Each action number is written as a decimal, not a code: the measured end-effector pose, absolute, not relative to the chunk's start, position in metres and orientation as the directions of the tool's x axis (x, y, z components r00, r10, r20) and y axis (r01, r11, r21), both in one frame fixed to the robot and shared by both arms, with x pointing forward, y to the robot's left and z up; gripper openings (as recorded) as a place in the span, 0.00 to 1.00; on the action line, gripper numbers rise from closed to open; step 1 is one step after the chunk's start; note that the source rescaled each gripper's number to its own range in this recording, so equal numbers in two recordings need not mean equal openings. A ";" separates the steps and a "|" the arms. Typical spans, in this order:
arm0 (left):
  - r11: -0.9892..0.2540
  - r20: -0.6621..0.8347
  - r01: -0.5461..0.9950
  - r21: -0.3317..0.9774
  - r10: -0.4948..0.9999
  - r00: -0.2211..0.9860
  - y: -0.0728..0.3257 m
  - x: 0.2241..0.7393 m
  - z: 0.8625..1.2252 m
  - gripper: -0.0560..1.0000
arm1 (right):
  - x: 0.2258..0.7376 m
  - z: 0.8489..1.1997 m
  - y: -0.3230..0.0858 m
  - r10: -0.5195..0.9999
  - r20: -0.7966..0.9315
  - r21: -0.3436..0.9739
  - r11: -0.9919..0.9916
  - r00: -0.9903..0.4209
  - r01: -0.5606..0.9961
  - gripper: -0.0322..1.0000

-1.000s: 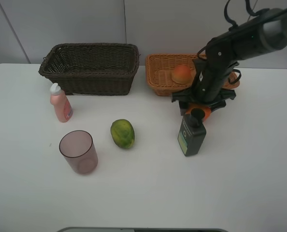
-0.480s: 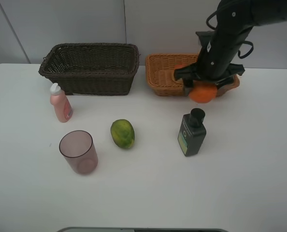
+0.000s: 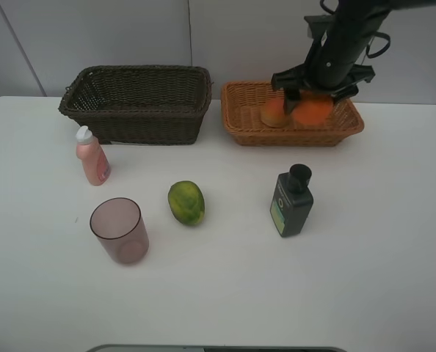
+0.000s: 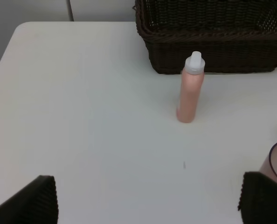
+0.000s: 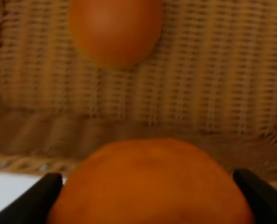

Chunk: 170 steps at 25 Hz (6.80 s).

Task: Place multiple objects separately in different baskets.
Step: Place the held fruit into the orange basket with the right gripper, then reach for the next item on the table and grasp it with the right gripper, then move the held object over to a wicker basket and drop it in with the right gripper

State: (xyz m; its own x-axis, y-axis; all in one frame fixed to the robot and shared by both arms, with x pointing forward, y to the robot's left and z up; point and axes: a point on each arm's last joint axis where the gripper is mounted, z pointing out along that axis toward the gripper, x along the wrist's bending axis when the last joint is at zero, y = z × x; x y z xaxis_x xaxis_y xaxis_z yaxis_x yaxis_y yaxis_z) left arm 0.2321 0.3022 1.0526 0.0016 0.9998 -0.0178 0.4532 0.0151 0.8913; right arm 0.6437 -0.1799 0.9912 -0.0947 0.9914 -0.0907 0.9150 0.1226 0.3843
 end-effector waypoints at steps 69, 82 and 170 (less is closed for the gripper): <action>0.015 -0.018 0.453 0.891 1.000 0.002 0.302 0.232 1.053 1.00 | 0.540 1.044 -0.139 0.956 -0.041 0.227 0.293 -0.292 0.929 0.83; 0.015 -0.018 0.453 0.891 1.000 0.002 0.302 0.232 1.053 1.00 | 0.523 1.015 -0.128 0.970 -0.021 0.191 0.242 -0.242 0.951 0.90; 0.015 -0.018 0.453 0.891 1.000 0.002 0.302 0.232 1.053 1.00 | 0.568 1.060 -0.083 0.925 -0.030 0.268 0.372 -0.378 0.889 0.04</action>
